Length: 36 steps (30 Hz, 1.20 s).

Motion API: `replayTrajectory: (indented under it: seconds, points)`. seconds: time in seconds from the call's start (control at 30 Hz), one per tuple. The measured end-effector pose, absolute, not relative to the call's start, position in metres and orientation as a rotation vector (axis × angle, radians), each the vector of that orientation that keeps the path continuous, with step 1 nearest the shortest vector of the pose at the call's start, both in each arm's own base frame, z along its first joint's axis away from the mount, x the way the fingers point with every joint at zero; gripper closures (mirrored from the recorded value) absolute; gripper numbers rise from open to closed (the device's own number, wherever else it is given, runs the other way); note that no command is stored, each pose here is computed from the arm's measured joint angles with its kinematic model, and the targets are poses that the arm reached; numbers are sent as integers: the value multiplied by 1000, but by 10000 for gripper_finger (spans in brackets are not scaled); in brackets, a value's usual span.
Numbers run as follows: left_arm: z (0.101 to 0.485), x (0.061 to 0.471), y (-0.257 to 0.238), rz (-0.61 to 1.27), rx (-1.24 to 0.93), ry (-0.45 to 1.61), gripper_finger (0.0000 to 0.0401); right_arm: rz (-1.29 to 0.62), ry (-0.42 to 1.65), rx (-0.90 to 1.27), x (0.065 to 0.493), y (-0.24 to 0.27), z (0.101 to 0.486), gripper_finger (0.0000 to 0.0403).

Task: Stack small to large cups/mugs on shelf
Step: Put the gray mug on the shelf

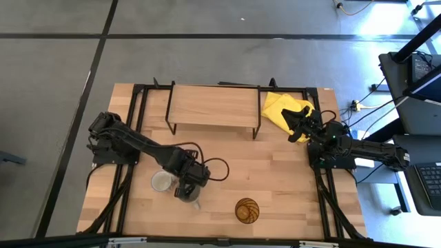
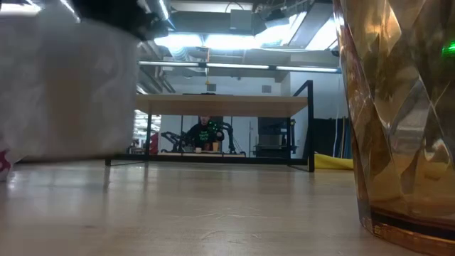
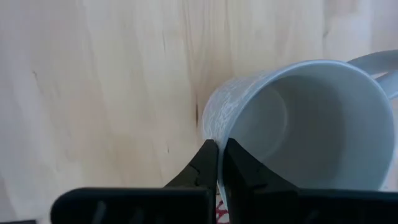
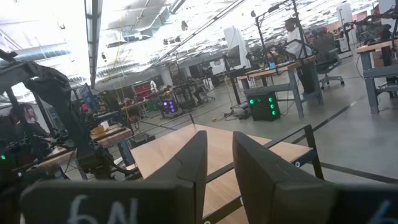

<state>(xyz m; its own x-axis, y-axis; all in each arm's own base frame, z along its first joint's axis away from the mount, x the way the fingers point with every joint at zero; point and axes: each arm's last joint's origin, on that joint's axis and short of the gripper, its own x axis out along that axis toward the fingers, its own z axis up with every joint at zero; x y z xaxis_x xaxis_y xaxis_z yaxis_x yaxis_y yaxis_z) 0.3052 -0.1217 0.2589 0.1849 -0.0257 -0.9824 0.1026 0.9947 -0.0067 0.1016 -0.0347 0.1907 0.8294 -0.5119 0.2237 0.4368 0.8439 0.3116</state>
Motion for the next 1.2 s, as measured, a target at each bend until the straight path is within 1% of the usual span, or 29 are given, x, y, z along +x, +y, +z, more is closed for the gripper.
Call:
replayTrajectory:
  seconds: [0.2, 0.33, 0.53, 0.7, 0.93, 1.03, 1.2]
  points:
    - [304, 309, -109, -118, 29, 1378, 399, -509, -307, 253, 102, -35, 191, 324]
    - [336, 306, -91, -100, 42, 1394, 399, -509, -307, 255, 102, -35, 191, 324]
    - [373, 298, -45, -16, 46, 1397, 399, -509, -307, 255, 102, -35, 191, 324]
    - [404, 278, 2, 13, -86, 1274, 399, -509, -307, 255, 102, -35, 191, 324]
    - [435, 231, 55, 167, -196, 1134, 399, -509, -307, 253, 102, -35, 191, 324]
    - [440, 218, 72, 241, -232, 1100, 399, -509, -307, 255, 102, -35, 191, 324]
    - [440, 207, 99, 347, -277, 1092, 399, -509, -307, 255, 102, -35, 191, 324]
